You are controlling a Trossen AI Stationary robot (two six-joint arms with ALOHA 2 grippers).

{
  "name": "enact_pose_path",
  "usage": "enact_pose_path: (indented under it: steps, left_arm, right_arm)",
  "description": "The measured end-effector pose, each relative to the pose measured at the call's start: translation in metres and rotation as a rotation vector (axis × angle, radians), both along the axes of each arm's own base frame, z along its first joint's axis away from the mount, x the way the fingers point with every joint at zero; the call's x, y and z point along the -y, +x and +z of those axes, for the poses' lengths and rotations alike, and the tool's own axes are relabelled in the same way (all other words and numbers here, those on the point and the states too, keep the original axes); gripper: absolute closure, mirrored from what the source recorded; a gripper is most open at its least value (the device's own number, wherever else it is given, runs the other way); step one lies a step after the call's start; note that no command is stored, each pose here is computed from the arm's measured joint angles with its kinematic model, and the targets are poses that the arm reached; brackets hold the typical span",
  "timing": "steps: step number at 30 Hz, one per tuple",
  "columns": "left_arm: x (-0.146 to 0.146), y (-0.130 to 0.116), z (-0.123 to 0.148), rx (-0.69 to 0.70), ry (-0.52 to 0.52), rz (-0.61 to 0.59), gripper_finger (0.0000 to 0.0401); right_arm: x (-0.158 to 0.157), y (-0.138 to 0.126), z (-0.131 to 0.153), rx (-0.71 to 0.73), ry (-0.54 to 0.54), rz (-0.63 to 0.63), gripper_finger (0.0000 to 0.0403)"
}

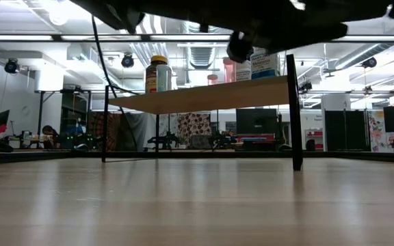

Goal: Pick and place medicine bottles onto shelf by color
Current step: Put the red pill bottle on the shelf

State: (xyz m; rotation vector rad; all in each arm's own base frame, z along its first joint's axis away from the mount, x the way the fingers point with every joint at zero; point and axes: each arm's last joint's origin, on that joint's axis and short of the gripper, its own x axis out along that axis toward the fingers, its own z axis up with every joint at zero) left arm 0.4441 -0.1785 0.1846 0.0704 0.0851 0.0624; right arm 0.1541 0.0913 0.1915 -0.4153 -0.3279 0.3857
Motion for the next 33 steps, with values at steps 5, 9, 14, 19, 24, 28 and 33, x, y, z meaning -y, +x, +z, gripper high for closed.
enact_pose_path:
  steps: [5, 9, 14, 19, 24, 28, 33]
  left_arm:
    - [0.005, 0.012, -0.009, 0.000, 0.001, 0.007, 0.0207]
    - [0.009, 0.021, -0.015, 0.003, 0.000, 0.007, 0.0207]
    - [0.010, 0.025, -0.020, 0.000, -0.022, 0.011, 0.0190]
    - [0.006, 0.040, -0.031, 0.007, -0.027, 0.031, 0.0152]
    - [-0.002, 0.061, -0.050, 0.004, -0.048, 0.063, 0.0131]
    - [-0.013, 0.070, -0.058, -0.006, -0.099, 0.084, 0.0129]
    - [-0.019, 0.070, -0.061, -0.012, -0.159, 0.052, 0.0129]
  right_arm:
    - [0.018, 0.005, 0.008, 0.090, -0.060, -0.084, 0.0394]
    - [0.028, -0.003, 0.013, 0.164, -0.106, -0.179, 0.0394]
    - [0.040, -0.021, 0.005, 0.197, -0.084, -0.221, 0.0394]
    - [0.044, -0.027, 0.009, 0.173, -0.050, -0.240, 0.0394]
    - [0.046, -0.033, 0.012, 0.172, -0.004, -0.228, 0.0394]
    - [0.048, -0.036, 0.015, 0.185, 0.027, -0.221, 0.0394]
    - [0.048, -0.037, 0.016, 0.192, 0.031, -0.221, 0.0394]
